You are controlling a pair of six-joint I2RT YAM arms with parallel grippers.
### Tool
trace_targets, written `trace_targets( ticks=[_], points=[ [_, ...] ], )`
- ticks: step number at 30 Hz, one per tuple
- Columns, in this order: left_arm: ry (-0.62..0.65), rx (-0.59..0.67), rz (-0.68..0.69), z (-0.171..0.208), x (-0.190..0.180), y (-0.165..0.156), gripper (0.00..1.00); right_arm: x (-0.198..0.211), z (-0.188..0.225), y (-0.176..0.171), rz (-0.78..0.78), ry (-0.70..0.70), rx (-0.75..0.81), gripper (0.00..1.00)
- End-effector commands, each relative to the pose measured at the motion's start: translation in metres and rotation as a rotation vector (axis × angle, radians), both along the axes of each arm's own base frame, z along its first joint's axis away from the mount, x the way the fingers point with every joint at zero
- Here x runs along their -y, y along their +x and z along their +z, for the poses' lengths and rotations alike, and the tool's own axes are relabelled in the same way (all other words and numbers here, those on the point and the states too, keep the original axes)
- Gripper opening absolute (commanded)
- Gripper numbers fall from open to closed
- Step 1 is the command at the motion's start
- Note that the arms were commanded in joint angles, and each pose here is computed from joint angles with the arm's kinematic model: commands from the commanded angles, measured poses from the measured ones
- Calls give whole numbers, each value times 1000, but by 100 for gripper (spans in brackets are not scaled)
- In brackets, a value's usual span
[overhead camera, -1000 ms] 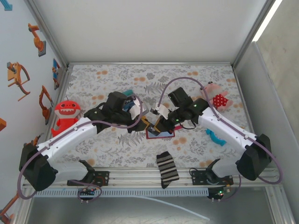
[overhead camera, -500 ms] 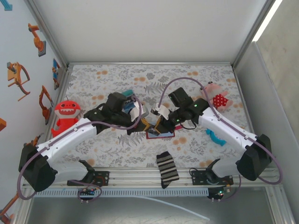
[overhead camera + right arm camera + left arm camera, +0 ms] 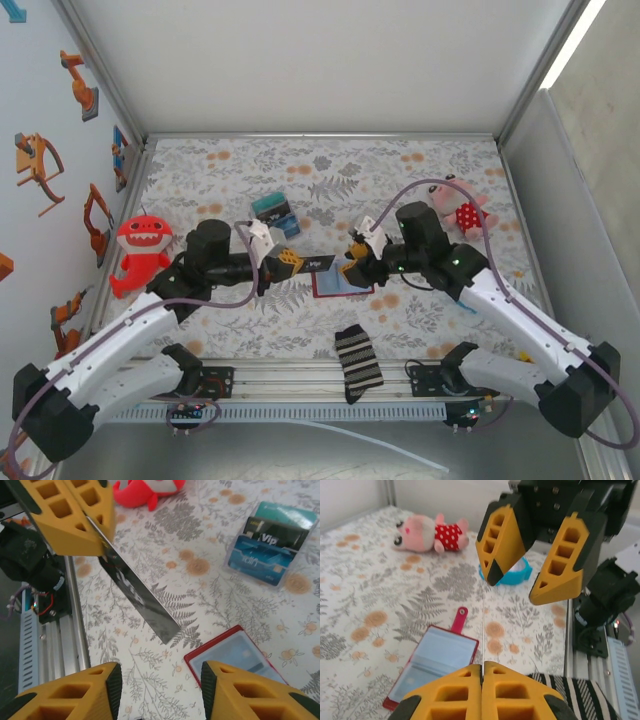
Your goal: Take the credit cards out of the card holder
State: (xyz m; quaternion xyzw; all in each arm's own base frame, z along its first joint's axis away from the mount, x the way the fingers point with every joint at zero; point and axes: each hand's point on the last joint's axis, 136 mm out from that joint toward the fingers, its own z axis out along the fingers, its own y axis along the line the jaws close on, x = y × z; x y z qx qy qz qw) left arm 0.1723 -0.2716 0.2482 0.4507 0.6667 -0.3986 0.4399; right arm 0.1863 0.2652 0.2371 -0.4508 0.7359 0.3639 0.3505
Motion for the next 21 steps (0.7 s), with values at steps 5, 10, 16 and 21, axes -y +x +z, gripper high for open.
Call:
trace_targets(
  ticks=[5, 10, 16, 21],
  points=[
    [-249, -34, 74, 53, -4, 2, 0, -12, 48, 7, -40, 317, 27, 67],
    [-316, -110, 38, 61, 1, -3, 0, -20, 68, -2, 45, 406, 30, 63],
    [-374, -130, -2, 70, 3, -9, 0, -29, 85, -12, 153, 474, 13, 54],
    [-392, -113, -16, 77, 1, -13, 0, -33, 88, -15, 190, 477, 6, 35]
  ],
)
